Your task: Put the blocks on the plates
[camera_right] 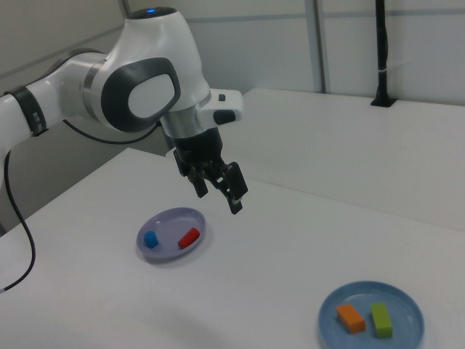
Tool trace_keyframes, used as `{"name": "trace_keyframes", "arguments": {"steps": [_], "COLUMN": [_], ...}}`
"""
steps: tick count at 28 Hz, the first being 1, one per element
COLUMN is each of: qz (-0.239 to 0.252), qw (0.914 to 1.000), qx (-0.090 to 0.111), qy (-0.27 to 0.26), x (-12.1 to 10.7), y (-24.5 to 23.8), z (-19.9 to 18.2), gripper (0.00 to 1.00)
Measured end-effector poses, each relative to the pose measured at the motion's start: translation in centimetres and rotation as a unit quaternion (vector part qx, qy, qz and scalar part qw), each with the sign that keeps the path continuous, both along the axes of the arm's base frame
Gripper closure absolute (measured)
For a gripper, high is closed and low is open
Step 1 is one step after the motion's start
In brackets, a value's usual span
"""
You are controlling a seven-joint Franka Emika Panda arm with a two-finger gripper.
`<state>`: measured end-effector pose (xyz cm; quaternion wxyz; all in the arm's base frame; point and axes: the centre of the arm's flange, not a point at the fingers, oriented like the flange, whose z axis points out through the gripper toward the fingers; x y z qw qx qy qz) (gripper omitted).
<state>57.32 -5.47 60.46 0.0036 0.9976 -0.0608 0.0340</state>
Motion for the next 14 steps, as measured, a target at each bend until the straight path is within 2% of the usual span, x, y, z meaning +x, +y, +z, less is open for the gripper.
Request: {"name": "trace_keyframes", "arguments": {"steps": [14], "qz": [0.001], "qw": [1.0], "qx": [0.0], "qy": [0.001], "x": [0.05], "y": [0.06], "z": [-0.11], "gripper": [0.0]}}
